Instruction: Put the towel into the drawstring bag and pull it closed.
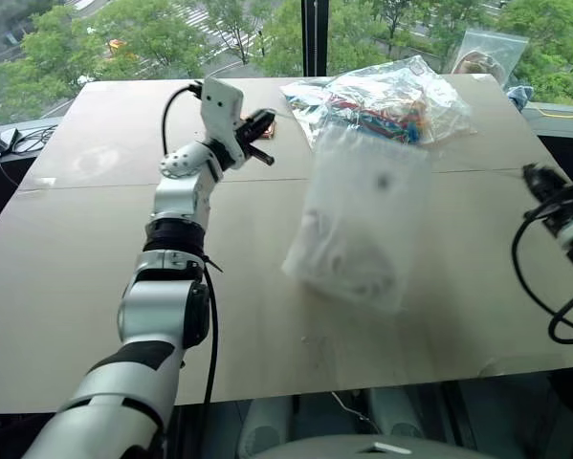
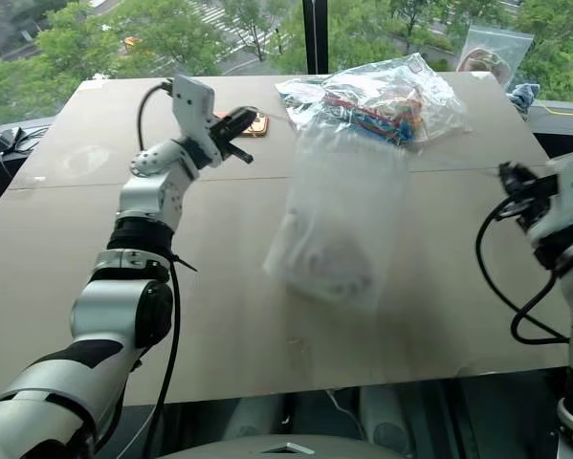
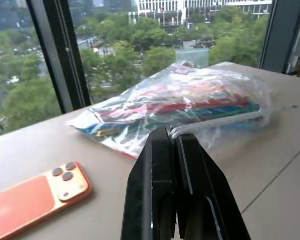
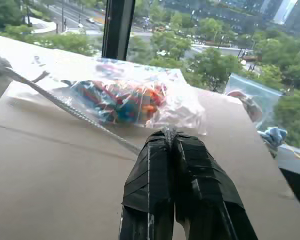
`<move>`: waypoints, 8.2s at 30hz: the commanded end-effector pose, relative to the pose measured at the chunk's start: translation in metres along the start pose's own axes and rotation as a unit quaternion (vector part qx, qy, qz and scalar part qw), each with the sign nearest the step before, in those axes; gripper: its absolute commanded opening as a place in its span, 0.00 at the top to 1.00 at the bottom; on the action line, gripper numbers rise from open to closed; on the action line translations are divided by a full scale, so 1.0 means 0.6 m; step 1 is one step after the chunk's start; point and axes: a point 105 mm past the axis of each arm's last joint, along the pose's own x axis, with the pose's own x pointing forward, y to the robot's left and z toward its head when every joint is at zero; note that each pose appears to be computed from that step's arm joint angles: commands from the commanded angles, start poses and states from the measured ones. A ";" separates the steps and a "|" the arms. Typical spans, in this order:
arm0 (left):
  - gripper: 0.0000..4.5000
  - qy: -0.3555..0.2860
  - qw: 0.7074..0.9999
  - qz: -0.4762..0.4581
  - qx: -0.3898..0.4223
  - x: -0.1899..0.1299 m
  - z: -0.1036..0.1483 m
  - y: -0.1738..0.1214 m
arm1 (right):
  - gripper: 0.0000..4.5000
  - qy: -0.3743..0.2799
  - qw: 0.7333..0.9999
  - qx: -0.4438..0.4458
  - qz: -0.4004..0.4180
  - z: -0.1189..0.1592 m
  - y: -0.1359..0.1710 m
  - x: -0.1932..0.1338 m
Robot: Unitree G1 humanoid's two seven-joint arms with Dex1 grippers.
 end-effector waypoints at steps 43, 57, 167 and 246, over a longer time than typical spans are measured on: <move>1.00 0.141 0.963 -0.154 -0.172 -0.218 -0.095 -0.152 | 0.26 0.014 0.963 -0.078 0.258 -0.050 0.274 0.194; 1.00 0.120 0.946 0.190 -0.232 -0.309 -0.143 -0.053 | 0.65 0.143 0.755 0.001 0.641 -0.123 0.414 0.040; 1.00 0.062 0.997 -0.012 -0.045 -0.188 -0.121 -0.146 | 0.98 0.223 0.893 0.065 0.386 -0.147 0.325 0.145; 1.00 0.086 0.990 -0.108 0.017 -0.106 -0.134 -0.144 | 0.00 0.179 0.937 0.097 0.285 -0.071 0.238 0.035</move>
